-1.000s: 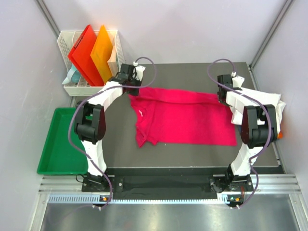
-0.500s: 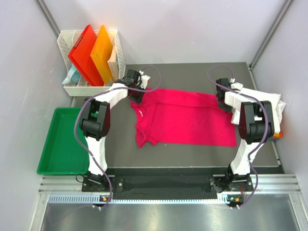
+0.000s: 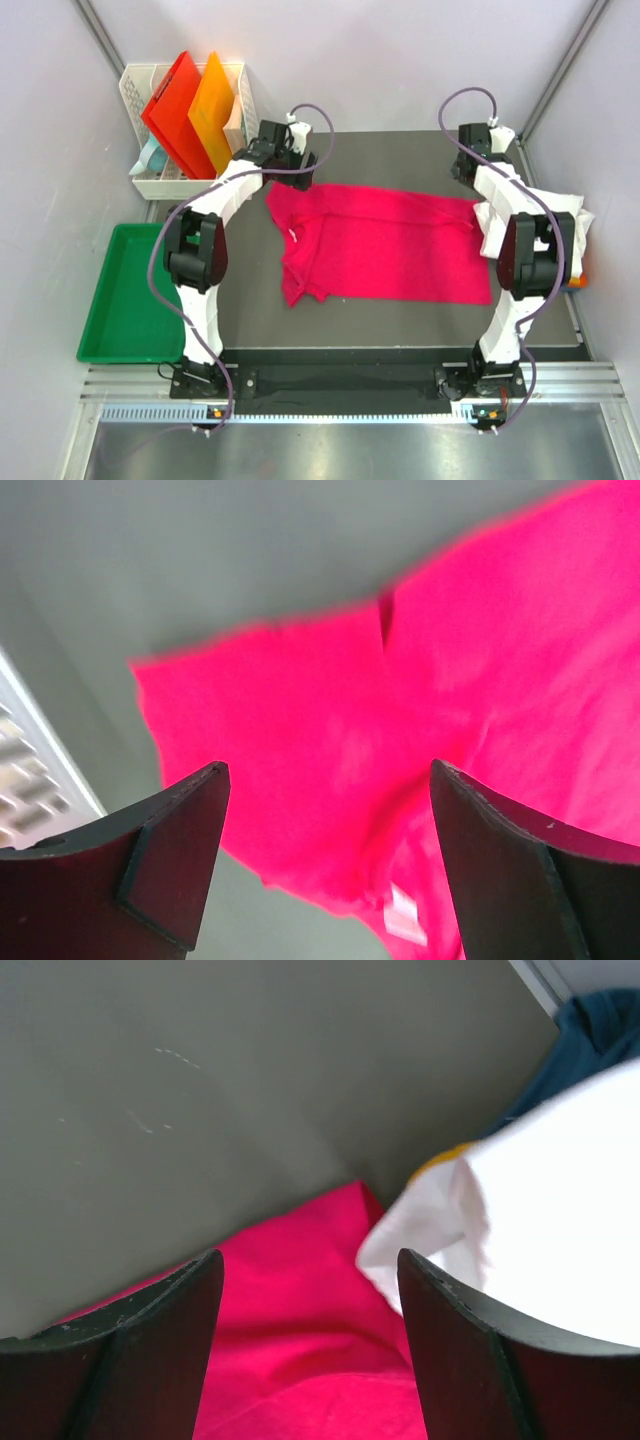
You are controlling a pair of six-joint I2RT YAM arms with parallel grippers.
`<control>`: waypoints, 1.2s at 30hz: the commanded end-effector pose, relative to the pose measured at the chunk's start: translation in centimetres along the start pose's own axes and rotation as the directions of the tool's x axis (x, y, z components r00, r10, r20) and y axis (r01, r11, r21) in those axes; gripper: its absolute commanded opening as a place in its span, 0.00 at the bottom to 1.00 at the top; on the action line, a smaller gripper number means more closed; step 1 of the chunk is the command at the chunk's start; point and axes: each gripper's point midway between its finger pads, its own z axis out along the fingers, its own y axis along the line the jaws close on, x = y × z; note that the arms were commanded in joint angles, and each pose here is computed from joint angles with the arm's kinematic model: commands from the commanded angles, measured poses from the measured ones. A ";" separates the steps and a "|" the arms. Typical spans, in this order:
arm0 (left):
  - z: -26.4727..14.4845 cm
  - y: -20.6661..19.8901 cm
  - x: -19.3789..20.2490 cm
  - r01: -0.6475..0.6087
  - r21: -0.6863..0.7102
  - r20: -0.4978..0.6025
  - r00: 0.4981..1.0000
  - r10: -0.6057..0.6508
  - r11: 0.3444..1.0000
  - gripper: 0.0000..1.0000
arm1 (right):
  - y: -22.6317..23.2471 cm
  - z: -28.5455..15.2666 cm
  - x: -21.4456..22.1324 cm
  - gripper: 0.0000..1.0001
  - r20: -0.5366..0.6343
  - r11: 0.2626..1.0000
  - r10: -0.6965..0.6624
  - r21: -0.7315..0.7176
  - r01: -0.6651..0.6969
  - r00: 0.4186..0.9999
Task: Fold and stack the t-shirts
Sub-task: Fold the flattened tshirt in 1/3 of the way
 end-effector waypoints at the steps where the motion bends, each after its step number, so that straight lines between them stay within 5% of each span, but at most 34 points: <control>1: 0.6 0.6 -3.8 0.022 -0.023 0.104 0.994 -0.020 0.999 0.84 | 1.9 0.9 0.3 0.69 -0.035 0.999 -0.023 -0.044 0.021 0.999; 2: 1.4 0.8 -3.2 0.027 -0.028 0.087 0.996 -0.024 0.999 0.84 | 2.5 1.4 1.1 0.67 -0.048 0.997 -0.027 -0.071 0.023 0.998; 5: 2.9 0.9 -2.4 0.029 -0.025 0.066 0.997 -0.027 0.999 0.80 | 3.7 2.8 2.7 0.34 -0.084 0.993 -0.042 -0.114 0.032 0.996; 6: 3.2 0.9 -2.5 0.032 -0.025 0.066 0.997 -0.030 0.999 0.79 | 4.1 3.1 3.0 0.11 -0.099 0.992 -0.046 -0.122 0.034 0.994; 7: 3.9 1.0 -1.8 0.036 -0.024 0.048 0.998 -0.035 0.999 0.77 | 4.6 3.8 3.7 0.00 -0.121 0.992 -0.052 -0.123 0.037 0.991; 20: 7.7 0.0 1.1 0.048 0.039 -0.067 0.997 -0.045 0.998 0.44 | 6.0 5.4 7.0 0.00 -0.222 0.987 -0.103 -0.147 0.071 0.970; 31: 9.8 2.4 2.0 0.056 -0.070 -0.117 0.991 -0.064 0.996 0.14 | 7.6 7.8 7.5 0.00 -0.304 0.983 -0.156 -0.137 0.119 0.940; 36: 10.9 4.2 2.2 0.051 -0.136 -0.138 0.988 -0.070 0.989 0.11 | 8.6 8.8 5.8 0.01 -0.303 0.984 -0.144 -0.146 0.103 0.942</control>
